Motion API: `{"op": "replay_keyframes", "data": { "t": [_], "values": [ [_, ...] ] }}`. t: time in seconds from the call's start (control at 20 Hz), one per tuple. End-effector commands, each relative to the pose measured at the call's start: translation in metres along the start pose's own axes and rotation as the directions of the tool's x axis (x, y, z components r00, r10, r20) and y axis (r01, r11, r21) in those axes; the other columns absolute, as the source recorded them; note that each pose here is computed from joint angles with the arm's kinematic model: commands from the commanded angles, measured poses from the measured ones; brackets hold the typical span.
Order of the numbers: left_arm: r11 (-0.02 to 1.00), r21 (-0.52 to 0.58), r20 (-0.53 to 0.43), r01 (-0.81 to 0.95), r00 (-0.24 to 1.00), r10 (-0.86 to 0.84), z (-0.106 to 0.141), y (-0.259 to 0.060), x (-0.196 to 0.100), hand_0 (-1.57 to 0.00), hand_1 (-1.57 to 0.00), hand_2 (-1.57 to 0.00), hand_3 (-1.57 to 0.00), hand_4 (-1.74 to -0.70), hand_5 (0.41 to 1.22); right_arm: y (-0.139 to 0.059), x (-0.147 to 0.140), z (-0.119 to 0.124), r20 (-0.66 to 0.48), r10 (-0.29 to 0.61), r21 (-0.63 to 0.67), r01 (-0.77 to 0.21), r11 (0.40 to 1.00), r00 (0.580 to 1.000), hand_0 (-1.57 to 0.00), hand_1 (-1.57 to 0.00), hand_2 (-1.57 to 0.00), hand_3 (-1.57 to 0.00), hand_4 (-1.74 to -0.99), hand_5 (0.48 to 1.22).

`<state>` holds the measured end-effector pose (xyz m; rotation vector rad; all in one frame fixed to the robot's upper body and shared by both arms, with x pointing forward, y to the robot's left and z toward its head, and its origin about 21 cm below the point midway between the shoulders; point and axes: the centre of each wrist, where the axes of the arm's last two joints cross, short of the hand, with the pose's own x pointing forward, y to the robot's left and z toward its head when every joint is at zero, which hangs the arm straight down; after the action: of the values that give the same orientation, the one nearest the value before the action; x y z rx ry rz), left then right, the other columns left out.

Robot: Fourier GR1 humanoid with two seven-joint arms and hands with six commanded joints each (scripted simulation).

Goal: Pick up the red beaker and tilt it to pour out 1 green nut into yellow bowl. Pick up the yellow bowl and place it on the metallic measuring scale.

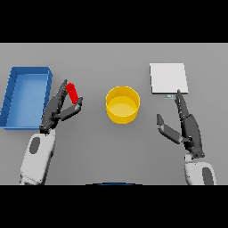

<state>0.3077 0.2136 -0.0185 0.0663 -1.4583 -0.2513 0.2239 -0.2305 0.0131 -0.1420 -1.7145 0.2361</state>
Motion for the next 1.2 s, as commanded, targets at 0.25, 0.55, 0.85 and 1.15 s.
{"op": "replay_keyframes", "data": {
  "t": [0.25,0.55,0.85,1.15],
  "values": [
    [1.0,-0.002,0.011,0.005,1.0,-0.005,-0.026,0.0,0.006,0.0,0.0,0.0,0.0,-1.32,0.706,-0.001,-0.003,-0.005,-0.008,0.0,-0.004,0.0,1.0,1.0,0.0,0.0,0.0,0.0,-1.331,0.687],
    [1.0,-0.027,0.017,0.007,1.0,-0.007,-0.042,-0.003,0.01,0.0,0.0,0.0,0.0,-1.33,0.715,-0.001,0.0,0.001,-0.008,-0.002,-0.004,0.002,1.0,1.0,0.0,0.0,0.0,0.0,-1.311,0.682],
    [0.999,0.009,0.029,-0.053,0.998,0.052,-0.049,-0.017,0.006,-0.46,-0.48,-0.5,-0.49,-1.44,0.881,-0.003,0.001,-0.005,-0.01,0.013,-0.009,-0.013,1.0,1.0,0.0,0.0,0.0,0.0,-1.286,0.685],
    [0.999,0.048,0.081,-0.001,0.997,-0.003,-0.053,-0.024,0.004,-1.28,-1.29,-1.29,-1.29,-1.45,1.132,-0.002,-0.001,-0.005,-0.017,0.003,-0.008,-0.004,1.0,1.0,0.0,0.0,0.0,0.0,-1.293,0.682]
  ]
}}
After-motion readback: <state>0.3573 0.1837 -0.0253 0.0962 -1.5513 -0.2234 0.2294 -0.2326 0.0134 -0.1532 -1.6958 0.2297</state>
